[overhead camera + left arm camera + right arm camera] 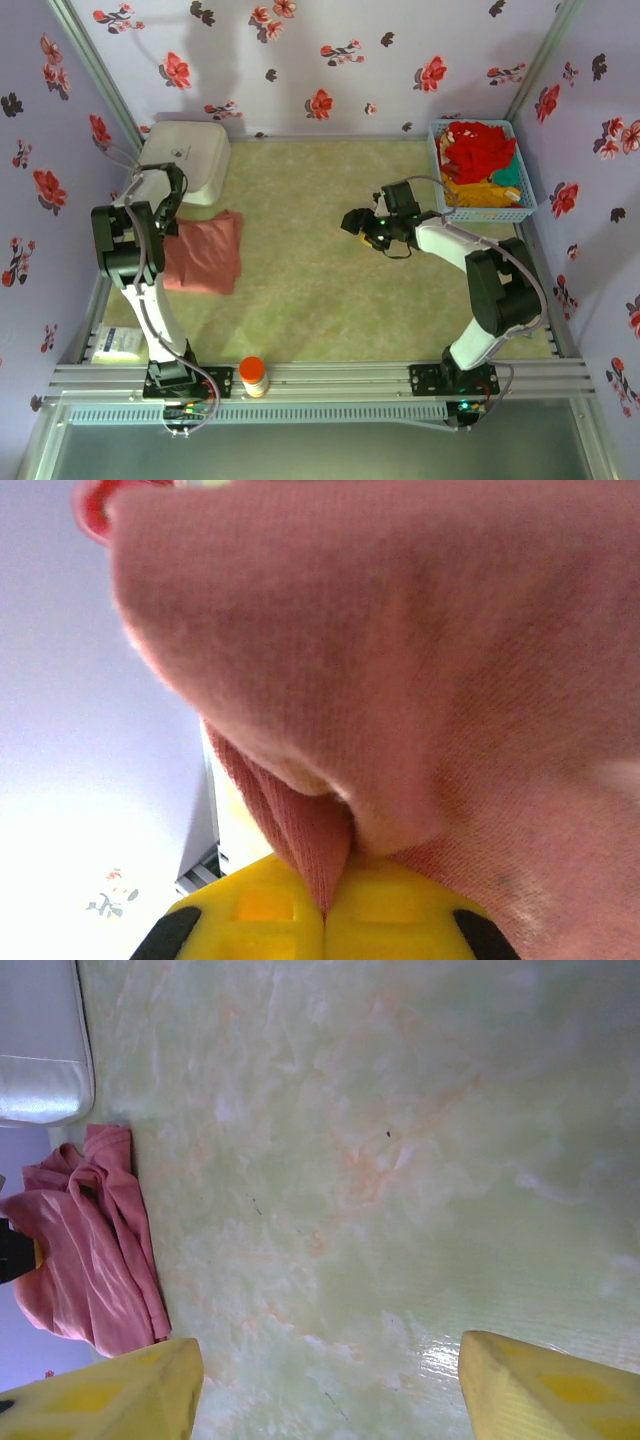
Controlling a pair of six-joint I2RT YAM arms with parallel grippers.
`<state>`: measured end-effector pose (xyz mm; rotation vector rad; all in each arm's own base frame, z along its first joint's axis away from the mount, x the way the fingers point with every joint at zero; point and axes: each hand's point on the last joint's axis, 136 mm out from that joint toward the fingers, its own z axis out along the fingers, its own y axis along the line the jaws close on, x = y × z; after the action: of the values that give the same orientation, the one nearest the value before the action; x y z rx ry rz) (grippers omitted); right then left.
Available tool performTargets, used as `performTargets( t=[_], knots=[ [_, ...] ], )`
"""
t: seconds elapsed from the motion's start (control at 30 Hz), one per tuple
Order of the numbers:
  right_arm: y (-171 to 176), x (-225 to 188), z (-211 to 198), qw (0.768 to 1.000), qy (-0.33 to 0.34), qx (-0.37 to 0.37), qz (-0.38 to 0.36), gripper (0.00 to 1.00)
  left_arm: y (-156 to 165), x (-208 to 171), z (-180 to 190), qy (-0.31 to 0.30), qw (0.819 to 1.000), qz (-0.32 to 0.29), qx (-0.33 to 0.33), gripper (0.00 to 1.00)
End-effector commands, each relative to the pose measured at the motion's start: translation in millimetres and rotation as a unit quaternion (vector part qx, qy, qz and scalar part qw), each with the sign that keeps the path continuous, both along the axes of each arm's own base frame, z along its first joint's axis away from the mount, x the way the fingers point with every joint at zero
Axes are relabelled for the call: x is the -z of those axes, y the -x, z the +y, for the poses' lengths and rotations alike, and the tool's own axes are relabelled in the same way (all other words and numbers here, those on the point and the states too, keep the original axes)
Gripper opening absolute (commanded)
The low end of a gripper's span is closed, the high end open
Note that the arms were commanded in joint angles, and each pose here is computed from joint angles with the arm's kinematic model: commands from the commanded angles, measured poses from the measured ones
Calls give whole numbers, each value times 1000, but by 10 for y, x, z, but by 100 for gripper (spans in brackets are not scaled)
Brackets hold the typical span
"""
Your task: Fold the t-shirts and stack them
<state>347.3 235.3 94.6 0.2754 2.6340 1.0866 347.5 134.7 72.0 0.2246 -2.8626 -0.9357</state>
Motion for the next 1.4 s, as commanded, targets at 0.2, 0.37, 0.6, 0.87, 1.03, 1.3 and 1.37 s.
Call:
performTargets(
  t=[0.2,0.37,0.6,0.87,1.03,1.3,1.37],
  knots=[
    [19,-44,-26,1000,-9,-13,-10,68,-45,30,241,-35,999,9,-11,0],
    [32,-67,-51,1000,-8,-14,-13,69,-52,-63,277,-39,999,-9,-28,11],
    [54,-83,-64,1000,-4,-15,-14,69,-93,-273,155,-17,998,-55,-39,57],
    [58,-101,-87,1000,4,-15,-15,69,-92,-353,-421,101,987,-118,-44,57],
    [88,-53,-147,999,27,-17,-14,73,-94,-244,-742,162,973,-154,-49,57],
    [151,24,-299,997,75,-15,-15,77,-140,190,-790,165,972,-155,-61,57],
    [162,36,-352,996,89,-12,-17,78,-136,297,-789,164,973,-145,-65,57]
  ],
)
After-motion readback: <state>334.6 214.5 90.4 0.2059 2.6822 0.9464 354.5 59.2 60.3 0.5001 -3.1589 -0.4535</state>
